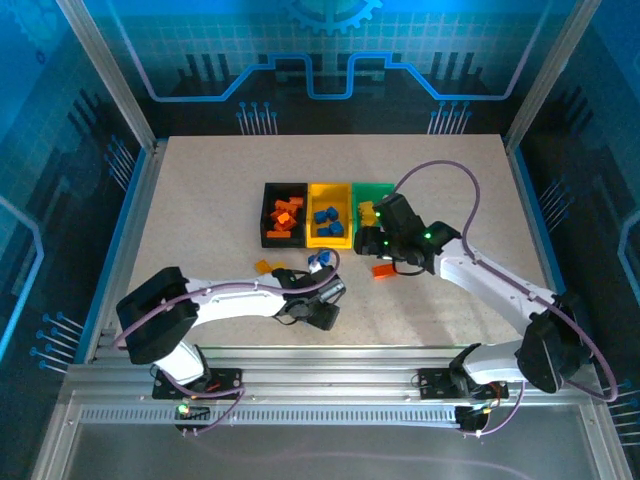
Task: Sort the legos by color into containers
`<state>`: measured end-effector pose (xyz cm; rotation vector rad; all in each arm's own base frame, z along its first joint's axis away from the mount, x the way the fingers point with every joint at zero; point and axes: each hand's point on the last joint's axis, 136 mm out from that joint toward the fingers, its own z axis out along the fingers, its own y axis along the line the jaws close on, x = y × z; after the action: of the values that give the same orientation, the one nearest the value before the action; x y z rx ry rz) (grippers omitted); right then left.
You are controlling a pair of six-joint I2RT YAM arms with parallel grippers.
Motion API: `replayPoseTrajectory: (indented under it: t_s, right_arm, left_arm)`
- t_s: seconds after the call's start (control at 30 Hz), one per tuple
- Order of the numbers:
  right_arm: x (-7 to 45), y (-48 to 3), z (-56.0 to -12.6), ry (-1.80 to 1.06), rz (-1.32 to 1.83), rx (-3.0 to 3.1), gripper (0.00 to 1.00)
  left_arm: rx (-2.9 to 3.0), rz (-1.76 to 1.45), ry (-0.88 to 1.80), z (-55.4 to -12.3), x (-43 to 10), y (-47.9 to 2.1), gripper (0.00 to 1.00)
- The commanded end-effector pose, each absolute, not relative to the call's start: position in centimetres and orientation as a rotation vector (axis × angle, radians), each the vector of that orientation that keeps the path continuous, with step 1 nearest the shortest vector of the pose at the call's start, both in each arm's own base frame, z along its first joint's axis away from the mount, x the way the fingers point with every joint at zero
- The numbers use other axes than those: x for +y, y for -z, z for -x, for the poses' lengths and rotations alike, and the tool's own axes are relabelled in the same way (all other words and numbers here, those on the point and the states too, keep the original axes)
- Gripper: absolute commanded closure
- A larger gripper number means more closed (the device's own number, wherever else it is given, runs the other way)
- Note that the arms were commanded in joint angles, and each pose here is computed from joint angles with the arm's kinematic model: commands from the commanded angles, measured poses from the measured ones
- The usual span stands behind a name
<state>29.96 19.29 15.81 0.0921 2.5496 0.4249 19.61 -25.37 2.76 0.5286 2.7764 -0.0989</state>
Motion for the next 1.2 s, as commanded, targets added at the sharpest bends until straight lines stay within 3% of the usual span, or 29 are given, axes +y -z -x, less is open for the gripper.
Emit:
replayPoseTrajectory:
  t_s: [0.0,0.2,0.53,0.8,1.03,1.17]
  right_arm:
    - [18.7,-16.2,-30.2,-0.449,-0.143,2.517,0.34]
    - [17.9,-15.9,-30.3,-0.436,-0.173,2.517,0.34]
    - [17.3,-15.3,-30.1,-0.437,-0.211,2.525,0.34]
    - [16.1,-15.5,-29.7,-0.448,-0.258,2.499,0.34]
    - [15.4,-15.3,-29.0,-0.453,-0.278,2.497,0.33]
    - [15.0,-15.0,-28.6,-0.444,-0.287,2.503,0.33]
  left_arm:
    - [2.748,-0.572,-0.01,-20.2,-24.9,-2.8,0.21]
    - [2.774,-0.589,-0.009,-19.4,-25.4,-1.8,0.34]
    - [2.752,-0.583,-0.035,-19.4,-26.0,-2.1,0.71]
    - [2.631,-0.502,0.106,-21.7,-27.8,-8.0,0.78]
    - [2.512,-0.246,0.305,-28.6,-28.5,-15.3,0.78]
    - [2.46,-0.147,0.334,-33.3,-28.8,-17.0,0.76]
